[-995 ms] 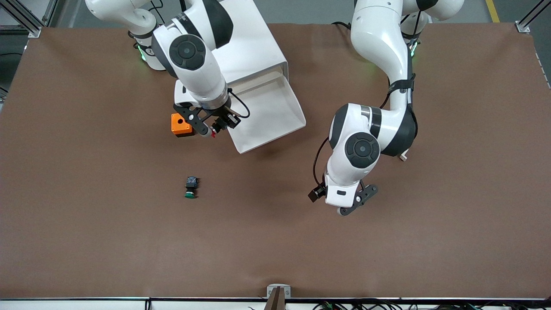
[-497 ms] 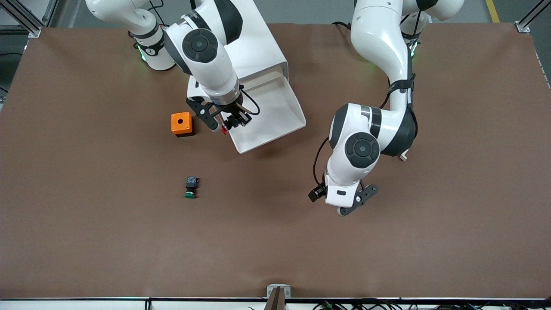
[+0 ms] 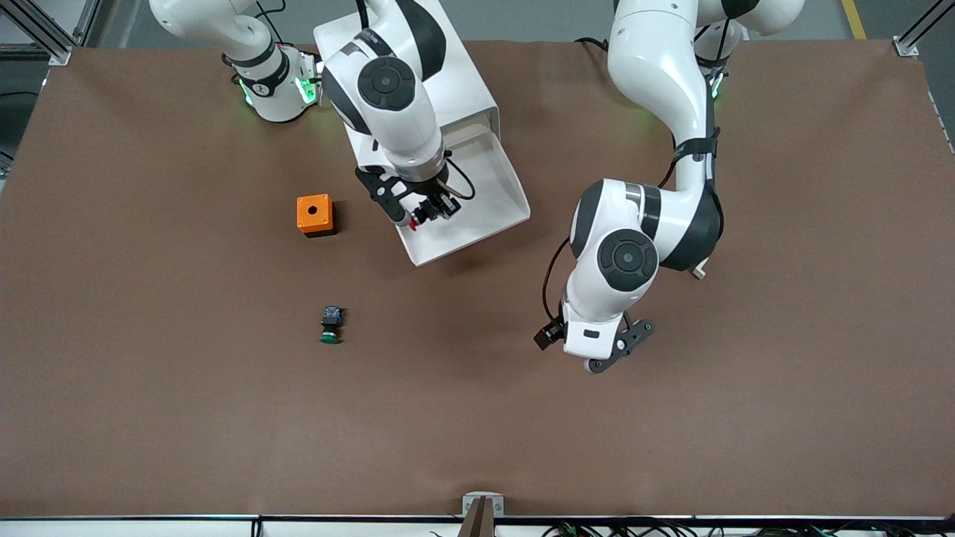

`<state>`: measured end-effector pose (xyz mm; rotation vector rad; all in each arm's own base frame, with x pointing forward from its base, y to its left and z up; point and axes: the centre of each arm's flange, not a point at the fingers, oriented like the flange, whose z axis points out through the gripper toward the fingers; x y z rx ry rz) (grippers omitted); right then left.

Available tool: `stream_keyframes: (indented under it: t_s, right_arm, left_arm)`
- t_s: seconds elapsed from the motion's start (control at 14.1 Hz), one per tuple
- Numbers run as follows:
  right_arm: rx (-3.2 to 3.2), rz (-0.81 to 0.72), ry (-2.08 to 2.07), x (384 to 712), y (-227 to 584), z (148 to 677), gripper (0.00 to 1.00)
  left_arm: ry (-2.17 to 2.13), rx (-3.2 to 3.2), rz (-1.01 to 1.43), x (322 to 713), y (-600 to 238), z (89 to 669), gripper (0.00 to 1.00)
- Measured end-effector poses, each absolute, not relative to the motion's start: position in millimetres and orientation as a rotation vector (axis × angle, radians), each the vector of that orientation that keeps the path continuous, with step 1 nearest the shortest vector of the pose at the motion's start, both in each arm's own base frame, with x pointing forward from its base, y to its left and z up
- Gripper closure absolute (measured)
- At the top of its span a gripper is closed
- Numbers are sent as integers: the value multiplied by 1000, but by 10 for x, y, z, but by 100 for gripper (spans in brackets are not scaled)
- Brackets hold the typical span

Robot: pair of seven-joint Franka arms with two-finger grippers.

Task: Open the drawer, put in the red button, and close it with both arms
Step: 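Lower the red button into the open drawer with the right gripper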

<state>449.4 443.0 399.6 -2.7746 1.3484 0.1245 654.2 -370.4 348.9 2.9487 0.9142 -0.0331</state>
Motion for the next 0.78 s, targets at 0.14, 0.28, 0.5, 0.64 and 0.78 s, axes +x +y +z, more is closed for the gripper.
stream_keyframes:
  t_s: [0.14,0.28,0.5,0.64,0.78]
  right_arm:
    - [-2765,122,1364,4478,4484,3927,58]
    - [-2757,120,1376,4458,4533,3872,58]
    - [-2752,117,1382,4434,4600,3777,58]
    - [-2739,111,1393,4438,4637,3712,58]
    - [-2732,109,1403,4451,4670,3651,58]
  left_arm:
    - [914,2949,-33,6541,-3705,3488,0]
    - [911,2949,-34,6535,-3716,3487,0]
    - [909,2950,-35,6529,-3727,3485,0]
    - [908,2950,-35,6528,-3729,3484,0]
    - [908,2950,-35,6527,-3732,3484,0]
